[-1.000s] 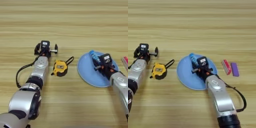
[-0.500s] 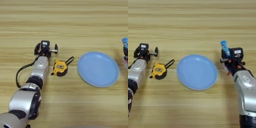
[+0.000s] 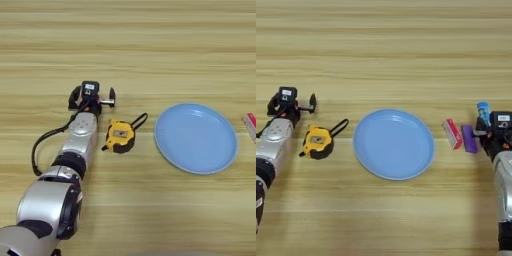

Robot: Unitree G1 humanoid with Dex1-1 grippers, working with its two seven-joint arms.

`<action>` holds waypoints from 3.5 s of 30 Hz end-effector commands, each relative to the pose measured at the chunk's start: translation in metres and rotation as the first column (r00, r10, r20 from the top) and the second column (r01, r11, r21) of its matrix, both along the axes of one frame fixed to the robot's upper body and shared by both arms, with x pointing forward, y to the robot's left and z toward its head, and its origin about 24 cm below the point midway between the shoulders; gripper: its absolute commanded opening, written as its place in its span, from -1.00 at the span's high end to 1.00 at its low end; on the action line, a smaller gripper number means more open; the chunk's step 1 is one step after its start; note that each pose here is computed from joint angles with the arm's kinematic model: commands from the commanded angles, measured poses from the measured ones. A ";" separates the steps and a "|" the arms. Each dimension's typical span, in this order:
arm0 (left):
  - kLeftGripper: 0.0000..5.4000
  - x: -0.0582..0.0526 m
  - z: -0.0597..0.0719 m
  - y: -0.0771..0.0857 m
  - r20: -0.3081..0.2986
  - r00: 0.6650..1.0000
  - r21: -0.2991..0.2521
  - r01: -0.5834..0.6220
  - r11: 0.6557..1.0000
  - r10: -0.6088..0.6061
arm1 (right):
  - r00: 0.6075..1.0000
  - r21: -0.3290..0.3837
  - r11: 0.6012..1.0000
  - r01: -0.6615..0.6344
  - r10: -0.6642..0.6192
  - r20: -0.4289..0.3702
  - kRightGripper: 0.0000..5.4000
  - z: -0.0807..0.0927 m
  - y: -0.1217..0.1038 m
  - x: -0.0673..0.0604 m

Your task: Move the objects on the table

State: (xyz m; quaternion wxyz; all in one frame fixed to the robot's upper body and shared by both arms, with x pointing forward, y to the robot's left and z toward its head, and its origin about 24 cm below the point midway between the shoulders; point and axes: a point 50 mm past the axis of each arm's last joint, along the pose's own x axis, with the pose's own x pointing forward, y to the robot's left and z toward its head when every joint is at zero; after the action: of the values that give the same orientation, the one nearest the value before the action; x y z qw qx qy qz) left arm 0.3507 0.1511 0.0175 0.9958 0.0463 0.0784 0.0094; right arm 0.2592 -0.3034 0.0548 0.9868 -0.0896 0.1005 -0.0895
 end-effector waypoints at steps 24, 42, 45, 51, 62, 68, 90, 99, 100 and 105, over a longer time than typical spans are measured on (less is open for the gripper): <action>-1.00 0.002 0.003 -0.002 0.008 1.000 0.009 0.001 1.000 -0.001 | 0.996 0.001 1.000 -0.025 0.025 -0.090 0.32 -0.028 -0.007 0.003; -1.00 0.003 0.004 -0.002 0.009 1.000 0.010 0.002 1.000 -0.002 | 1.000 -0.003 1.000 -0.010 0.010 0.001 -0.52 -0.008 -0.007 0.003; -1.00 0.003 0.004 -0.002 0.009 1.000 0.011 0.002 1.000 -0.003 | 1.000 -0.001 1.000 -0.010 0.010 -0.002 -0.65 -0.008 -0.007 0.003; -1.00 0.003 0.004 -0.002 0.009 1.000 0.011 0.003 1.000 -0.003 | 1.000 0.003 1.000 -0.008 0.008 -0.010 -0.86 -0.011 -0.007 0.003; -1.00 0.003 0.004 -0.002 0.009 1.000 0.013 0.003 1.000 -0.003 | 0.996 -0.020 0.998 -0.062 0.063 0.055 -0.99 0.007 0.008 0.000; -1.00 0.003 0.004 -0.002 0.009 1.000 0.012 0.003 1.000 -0.004 | 0.988 -0.040 0.993 -0.114 0.117 0.098 -0.99 0.021 0.023 -0.004; -1.00 0.003 0.004 -0.002 0.009 1.000 0.012 0.003 1.000 -0.003 | 0.954 -0.091 0.949 -0.301 0.298 -0.044 -0.20 0.003 0.052 -0.014; -1.00 0.003 0.004 -0.002 0.010 1.000 0.012 0.003 1.000 -0.003 | 0.958 -0.075 0.956 -0.284 0.278 -0.073 0.17 -0.007 0.047 -0.011; -1.00 0.003 0.004 -0.002 0.010 1.000 0.012 0.003 1.000 -0.003 | 0.958 -0.074 0.957 -0.281 0.276 -0.075 0.19 -0.008 0.047 -0.011; -1.00 0.003 0.004 -0.002 0.010 1.000 0.012 0.003 1.000 -0.003 | 0.959 -0.064 0.959 -0.275 0.269 -0.087 0.41 -0.013 0.044 -0.010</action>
State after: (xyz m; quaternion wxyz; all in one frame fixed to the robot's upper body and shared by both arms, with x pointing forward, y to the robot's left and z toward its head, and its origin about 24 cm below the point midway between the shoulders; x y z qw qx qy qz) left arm 0.3507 0.1512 0.0175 0.9958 0.0466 0.0784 0.0100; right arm 0.2462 -0.2571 0.0409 0.9813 -0.1403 0.1235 0.0452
